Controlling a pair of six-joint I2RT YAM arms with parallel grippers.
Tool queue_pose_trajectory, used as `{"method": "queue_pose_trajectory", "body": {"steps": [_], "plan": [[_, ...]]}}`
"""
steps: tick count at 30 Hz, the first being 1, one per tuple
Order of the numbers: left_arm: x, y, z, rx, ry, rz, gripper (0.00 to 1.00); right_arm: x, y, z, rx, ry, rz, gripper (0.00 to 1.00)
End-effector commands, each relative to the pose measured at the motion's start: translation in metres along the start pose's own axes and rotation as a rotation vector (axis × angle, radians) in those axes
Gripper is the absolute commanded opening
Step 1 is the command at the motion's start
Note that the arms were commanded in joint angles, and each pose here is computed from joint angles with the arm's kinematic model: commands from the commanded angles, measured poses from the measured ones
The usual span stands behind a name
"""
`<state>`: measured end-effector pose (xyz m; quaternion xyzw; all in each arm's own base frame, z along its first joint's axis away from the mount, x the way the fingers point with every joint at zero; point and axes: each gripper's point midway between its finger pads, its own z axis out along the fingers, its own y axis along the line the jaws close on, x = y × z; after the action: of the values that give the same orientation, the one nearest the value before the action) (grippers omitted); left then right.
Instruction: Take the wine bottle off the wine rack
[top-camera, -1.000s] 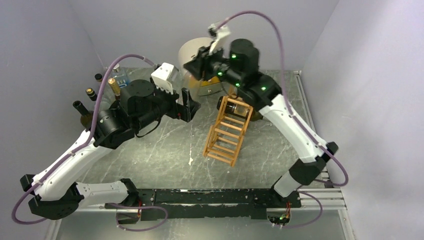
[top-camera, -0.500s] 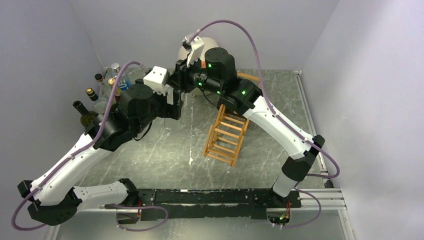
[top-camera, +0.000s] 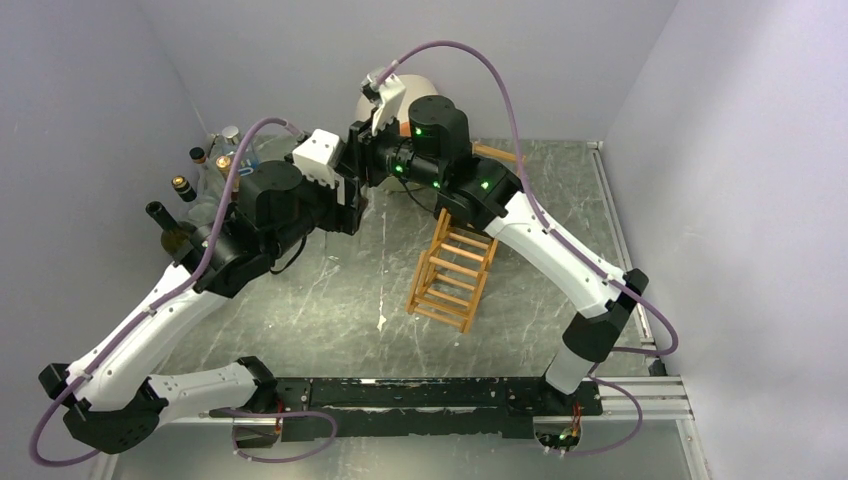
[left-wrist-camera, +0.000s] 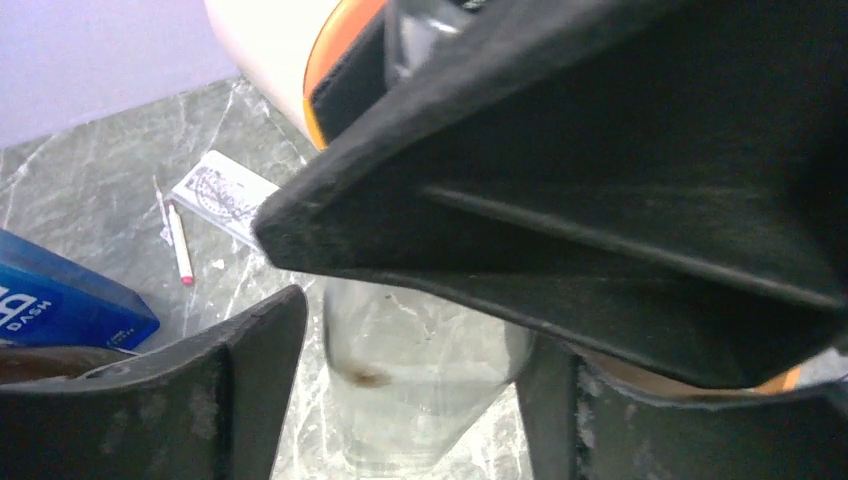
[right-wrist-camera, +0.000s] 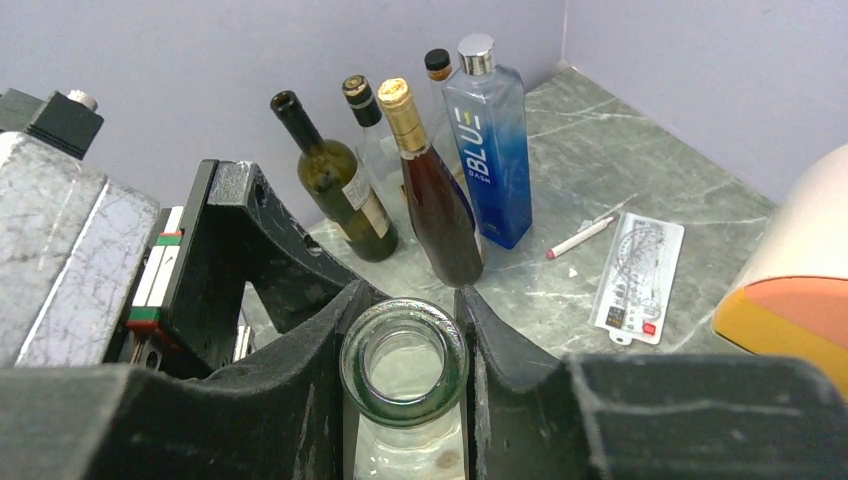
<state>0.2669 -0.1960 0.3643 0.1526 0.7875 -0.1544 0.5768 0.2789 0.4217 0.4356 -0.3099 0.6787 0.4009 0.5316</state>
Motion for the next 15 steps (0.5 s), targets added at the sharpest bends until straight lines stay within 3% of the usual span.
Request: {"method": "queue_pose_trajectory", "body": {"steps": [1,4,9,12,13,15], "plan": [[-0.013,0.008,0.003,-0.024,-0.057,0.007,0.68,-0.012,0.017,0.0,-0.067,-0.049,-0.002,0.0],[-0.005,0.017,0.0,-0.06,-0.07,0.01,0.48,-0.01,0.017,0.0,-0.068,-0.046,0.006,0.01],[0.022,0.037,-0.005,-0.137,-0.069,-0.002,0.17,-0.011,0.007,-0.003,-0.007,-0.036,0.059,0.56],[0.036,0.05,-0.008,-0.195,-0.083,-0.025,0.11,-0.014,-0.007,-0.009,0.071,-0.034,0.093,0.82],[0.042,0.054,-0.009,-0.213,-0.082,-0.031,0.1,-0.017,-0.012,-0.012,0.093,-0.035,0.103,0.95],[0.053,0.064,-0.01,-0.265,-0.085,-0.049,0.07,-0.024,-0.028,-0.021,0.133,-0.046,0.129,1.0]]}}
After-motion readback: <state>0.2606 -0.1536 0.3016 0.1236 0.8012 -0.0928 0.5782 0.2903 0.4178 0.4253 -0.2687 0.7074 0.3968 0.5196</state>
